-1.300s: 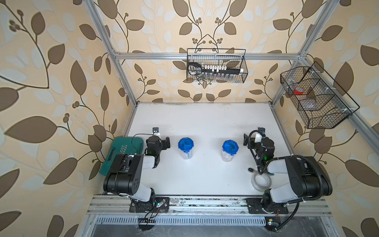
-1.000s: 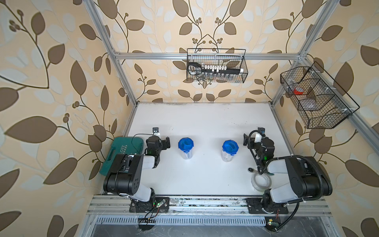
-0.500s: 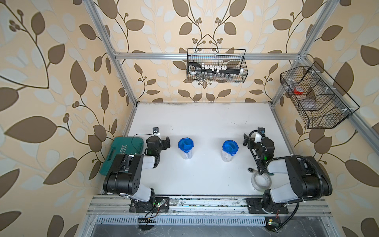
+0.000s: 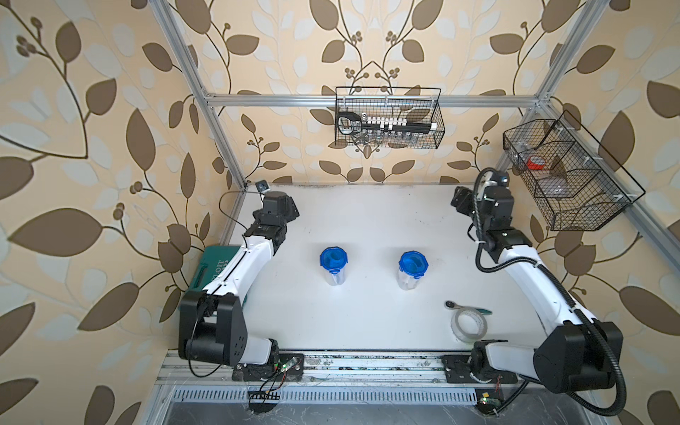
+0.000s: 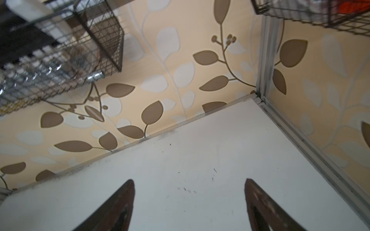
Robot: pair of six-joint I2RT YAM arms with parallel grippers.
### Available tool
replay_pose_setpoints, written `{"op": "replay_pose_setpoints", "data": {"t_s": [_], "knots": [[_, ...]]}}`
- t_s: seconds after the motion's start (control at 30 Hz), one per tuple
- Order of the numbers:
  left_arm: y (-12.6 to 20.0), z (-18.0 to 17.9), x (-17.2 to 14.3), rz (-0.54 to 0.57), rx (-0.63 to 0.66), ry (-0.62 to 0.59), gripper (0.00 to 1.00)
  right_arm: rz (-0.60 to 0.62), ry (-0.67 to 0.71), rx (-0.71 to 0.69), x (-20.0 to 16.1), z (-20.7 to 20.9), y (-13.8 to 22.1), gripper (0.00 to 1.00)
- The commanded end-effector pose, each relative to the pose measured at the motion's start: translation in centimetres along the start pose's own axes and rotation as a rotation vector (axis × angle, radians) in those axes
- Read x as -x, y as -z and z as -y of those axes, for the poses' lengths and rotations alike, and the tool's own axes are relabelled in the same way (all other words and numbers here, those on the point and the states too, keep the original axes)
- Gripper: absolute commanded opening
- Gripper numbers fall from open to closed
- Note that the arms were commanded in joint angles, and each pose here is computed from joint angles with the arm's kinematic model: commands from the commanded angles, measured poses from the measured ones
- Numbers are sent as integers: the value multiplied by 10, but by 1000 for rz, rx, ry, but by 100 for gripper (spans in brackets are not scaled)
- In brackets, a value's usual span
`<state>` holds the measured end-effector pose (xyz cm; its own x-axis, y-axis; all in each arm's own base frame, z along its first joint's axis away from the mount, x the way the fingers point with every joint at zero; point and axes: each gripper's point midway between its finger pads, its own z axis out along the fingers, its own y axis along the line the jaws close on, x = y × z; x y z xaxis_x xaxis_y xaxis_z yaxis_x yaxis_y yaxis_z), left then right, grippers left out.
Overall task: Take out toiletry kits
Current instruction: Adjust the container at the center of the board.
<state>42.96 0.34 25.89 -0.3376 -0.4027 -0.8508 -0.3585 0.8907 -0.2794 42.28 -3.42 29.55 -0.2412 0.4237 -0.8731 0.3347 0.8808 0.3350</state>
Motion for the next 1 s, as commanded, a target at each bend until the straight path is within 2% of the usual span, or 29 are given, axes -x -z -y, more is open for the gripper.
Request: {"op": "replay_pose_setpoints", "data": {"t_s": [0.0,0.03,0.07,0.13,0.2,0.27,0.37,0.43,0.5,0.6,0.73,0.83,0.93,0.97], "knots": [[60,52,-40,-228,-146,26,82,-403,-97,-220,-99,56,28,78],[75,78,-43,-244,-207,-15,82,-355,-85,-180,-93,49,40,76],[91,103,-49,-277,-267,-62,82,-304,-79,-121,-88,41,50,79],[120,152,-73,-383,-416,-144,80,-256,-58,26,-85,25,63,78],[144,186,-104,-513,-530,-199,78,-244,-72,103,-81,18,78,63],[160,214,-144,-671,-644,-204,76,-329,-104,219,-93,2,87,60],[177,239,-185,-848,-739,-203,73,-559,-155,438,-138,-31,92,48],[185,249,-205,-924,-768,-226,73,-654,-246,573,-160,-47,99,45],[188,257,-223,-993,-791,-228,73,-695,-324,628,-170,-53,106,43],[186,267,-240,-1066,-798,-203,74,-728,-372,639,-183,-50,112,47],[182,277,-256,-1109,-800,-187,74,-792,-432,712,-193,-58,116,56],[177,277,-259,-1106,-779,-170,73,-817,-444,681,-203,-54,113,59],[179,279,-262,-1129,-783,-150,74,-829,-462,673,-210,-52,114,83],[181,280,-263,-1143,-790,-139,73,-837,-461,670,-214,-53,115,85]]}}
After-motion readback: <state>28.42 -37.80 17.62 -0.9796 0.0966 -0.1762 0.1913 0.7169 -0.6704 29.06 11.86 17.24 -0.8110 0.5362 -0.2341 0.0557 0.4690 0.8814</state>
